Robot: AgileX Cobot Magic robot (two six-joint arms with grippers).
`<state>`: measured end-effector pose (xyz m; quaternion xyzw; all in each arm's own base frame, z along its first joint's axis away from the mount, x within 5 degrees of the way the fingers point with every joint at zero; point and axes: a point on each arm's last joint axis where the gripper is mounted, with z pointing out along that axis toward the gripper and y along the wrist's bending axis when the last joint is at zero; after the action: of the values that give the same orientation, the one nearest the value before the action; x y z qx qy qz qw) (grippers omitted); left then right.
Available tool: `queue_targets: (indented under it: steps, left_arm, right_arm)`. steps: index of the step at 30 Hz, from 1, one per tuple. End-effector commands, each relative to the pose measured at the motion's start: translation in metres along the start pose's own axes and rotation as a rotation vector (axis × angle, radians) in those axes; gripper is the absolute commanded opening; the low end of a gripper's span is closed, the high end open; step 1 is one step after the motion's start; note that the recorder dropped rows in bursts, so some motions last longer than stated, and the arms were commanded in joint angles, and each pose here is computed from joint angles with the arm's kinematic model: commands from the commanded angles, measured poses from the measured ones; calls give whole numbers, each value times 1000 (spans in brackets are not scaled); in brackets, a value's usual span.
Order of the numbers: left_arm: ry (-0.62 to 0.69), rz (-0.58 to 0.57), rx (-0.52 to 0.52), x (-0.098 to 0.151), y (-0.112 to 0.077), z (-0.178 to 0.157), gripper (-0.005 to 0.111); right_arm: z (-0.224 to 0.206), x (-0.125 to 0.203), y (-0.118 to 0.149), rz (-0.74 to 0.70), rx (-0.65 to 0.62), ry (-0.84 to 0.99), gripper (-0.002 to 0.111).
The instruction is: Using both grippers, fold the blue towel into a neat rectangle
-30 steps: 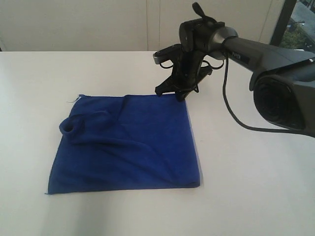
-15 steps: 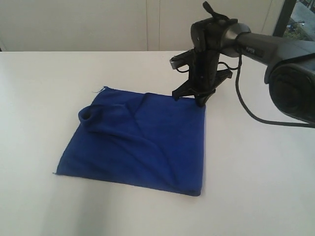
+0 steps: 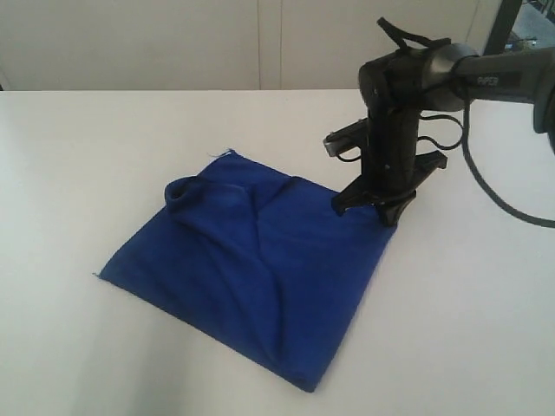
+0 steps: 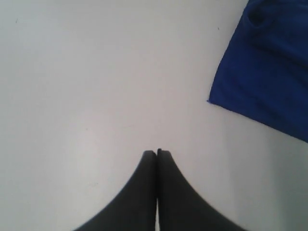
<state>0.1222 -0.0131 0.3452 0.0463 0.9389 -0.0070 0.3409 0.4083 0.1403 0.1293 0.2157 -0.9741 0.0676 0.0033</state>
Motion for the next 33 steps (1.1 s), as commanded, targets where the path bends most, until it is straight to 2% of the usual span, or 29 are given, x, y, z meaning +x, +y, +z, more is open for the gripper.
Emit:
queue_targets:
  steps: [1, 11, 17, 21, 25, 29, 33]
  left_arm:
    - [9, -6, 3, 3, 0, 0, 0]
    - [9, -6, 3, 3, 0, 0, 0]
    - [9, -6, 3, 3, 0, 0, 0]
    - [9, -6, 3, 3, 0, 0, 0]
    - [9, -6, 3, 3, 0, 0, 0]
    - [9, -6, 3, 3, 0, 0, 0]
    - [9, -6, 3, 3, 0, 0, 0]
  right_arm:
    - [16, 34, 2, 40, -28, 104, 0]
    - [6, 89, 7, 79, -33, 71, 0]
    - [-35, 83, 1, 100, -36, -69, 0]
    - [-74, 64, -3, 94, -54, -248, 0]
    - [-99, 32, 1, 53, -142, -424, 0]
    - [-96, -4, 9, 44, -251, -499, 0]
    - [-78, -44, 21, 25, -268, -551, 0]
